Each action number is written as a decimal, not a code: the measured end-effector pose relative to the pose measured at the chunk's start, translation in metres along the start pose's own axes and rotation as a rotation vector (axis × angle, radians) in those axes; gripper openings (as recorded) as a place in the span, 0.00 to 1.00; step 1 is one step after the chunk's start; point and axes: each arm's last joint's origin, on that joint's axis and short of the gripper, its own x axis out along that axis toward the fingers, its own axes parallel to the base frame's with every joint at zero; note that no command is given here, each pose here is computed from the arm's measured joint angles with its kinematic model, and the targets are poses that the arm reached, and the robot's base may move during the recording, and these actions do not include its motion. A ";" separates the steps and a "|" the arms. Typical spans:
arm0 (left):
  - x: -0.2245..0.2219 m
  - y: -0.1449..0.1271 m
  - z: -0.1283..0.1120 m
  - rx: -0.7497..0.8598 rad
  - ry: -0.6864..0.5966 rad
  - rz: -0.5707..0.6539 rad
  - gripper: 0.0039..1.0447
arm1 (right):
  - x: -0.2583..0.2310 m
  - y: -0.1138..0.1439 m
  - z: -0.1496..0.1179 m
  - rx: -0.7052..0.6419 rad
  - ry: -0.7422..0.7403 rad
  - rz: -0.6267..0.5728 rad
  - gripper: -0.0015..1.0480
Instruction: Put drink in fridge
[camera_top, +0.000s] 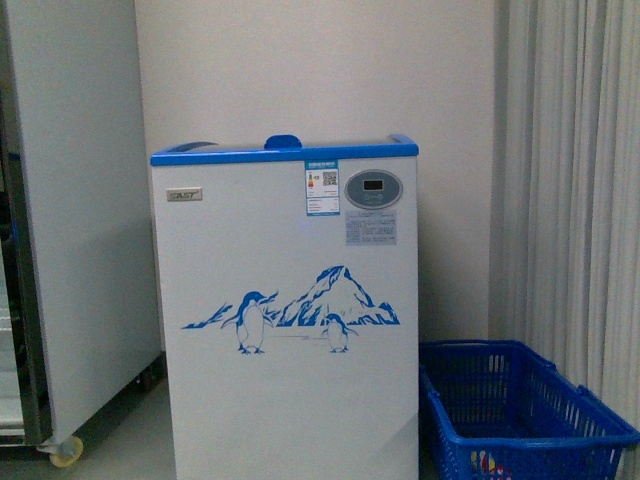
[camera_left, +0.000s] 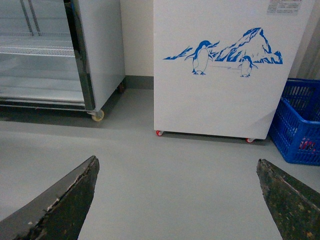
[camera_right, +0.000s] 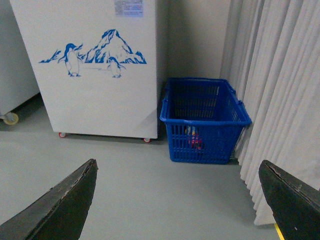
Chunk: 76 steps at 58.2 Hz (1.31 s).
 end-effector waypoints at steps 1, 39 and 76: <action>0.000 0.000 0.000 0.000 0.000 0.000 0.92 | 0.000 0.000 0.000 0.000 0.000 0.000 0.93; 0.000 0.000 0.000 0.000 0.000 0.000 0.92 | 0.000 0.000 0.000 0.000 0.000 0.000 0.93; 0.000 0.000 0.000 0.000 0.000 0.000 0.92 | 0.000 0.000 0.000 0.000 0.000 0.000 0.93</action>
